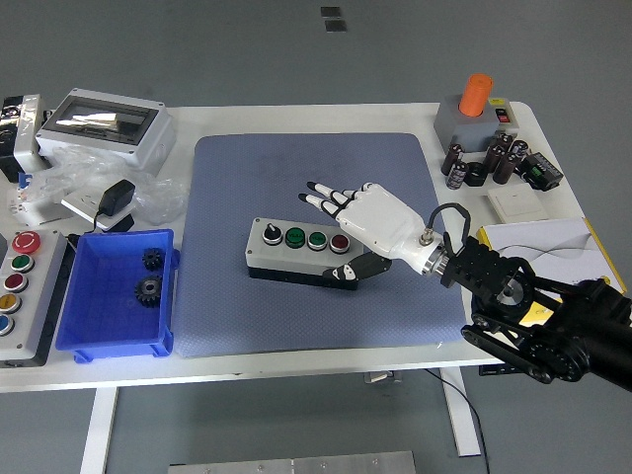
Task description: Pick up the button,place it on the desk,press the button,press the button
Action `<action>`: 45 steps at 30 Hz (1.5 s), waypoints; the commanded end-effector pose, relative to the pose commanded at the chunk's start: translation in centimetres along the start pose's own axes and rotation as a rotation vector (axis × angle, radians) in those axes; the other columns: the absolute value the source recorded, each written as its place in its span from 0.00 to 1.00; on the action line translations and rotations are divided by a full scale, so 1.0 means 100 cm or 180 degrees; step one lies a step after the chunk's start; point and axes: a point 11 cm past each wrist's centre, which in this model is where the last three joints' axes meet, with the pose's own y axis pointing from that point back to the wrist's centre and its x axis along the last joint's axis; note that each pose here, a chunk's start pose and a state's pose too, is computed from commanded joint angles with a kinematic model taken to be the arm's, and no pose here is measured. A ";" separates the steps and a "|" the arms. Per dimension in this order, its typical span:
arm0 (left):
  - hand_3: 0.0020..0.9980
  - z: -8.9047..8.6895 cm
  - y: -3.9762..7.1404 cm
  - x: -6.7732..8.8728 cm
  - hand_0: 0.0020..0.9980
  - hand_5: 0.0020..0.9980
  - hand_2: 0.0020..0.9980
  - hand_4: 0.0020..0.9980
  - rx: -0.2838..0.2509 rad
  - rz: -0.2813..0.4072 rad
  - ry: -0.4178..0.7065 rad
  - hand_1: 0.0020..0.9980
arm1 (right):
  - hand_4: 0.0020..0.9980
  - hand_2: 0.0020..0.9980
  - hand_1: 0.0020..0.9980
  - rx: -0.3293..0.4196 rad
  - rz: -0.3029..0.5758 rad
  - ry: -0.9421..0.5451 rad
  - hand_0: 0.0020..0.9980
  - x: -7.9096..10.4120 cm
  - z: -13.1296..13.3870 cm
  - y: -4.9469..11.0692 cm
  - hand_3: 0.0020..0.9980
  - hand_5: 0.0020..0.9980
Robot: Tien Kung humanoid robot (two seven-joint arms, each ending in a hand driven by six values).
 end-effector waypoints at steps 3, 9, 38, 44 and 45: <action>0.68 -0.001 0.000 0.000 0.73 0.27 0.65 0.92 0.0005 -0.0002 0.0001 0.74 | 0.99 1.00 0.66 -0.0003 0.0016 -0.0021 0.31 0.003 0.002 0.001 1.00 0.36; 0.69 -0.003 0.000 -0.001 0.73 0.27 0.65 0.92 0.0016 -0.0005 0.0005 0.74 | 1.00 1.00 0.64 -0.0089 0.0055 -0.0142 0.30 0.013 0.009 0.006 1.00 0.41; 0.69 -0.006 0.001 0.000 0.73 0.29 0.65 0.92 0.0032 0.0003 0.0029 0.74 | 0.25 0.17 0.17 -0.0252 -0.0754 -0.0746 0.05 0.029 -0.011 0.027 0.69 0.01; 0.68 -0.005 0.001 -0.001 0.73 0.28 0.65 0.92 0.0030 -0.0004 0.0034 0.74 | 0.26 0.16 0.16 -0.0359 -0.0795 -0.0685 0.04 0.023 -0.002 0.025 0.69 0.00; 0.68 -0.006 0.001 -0.001 0.73 0.28 0.65 0.92 0.0030 -0.0004 0.0035 0.74 | 0.26 0.16 0.16 -0.0372 -0.0795 -0.0684 0.04 0.022 -0.001 0.025 0.69 0.00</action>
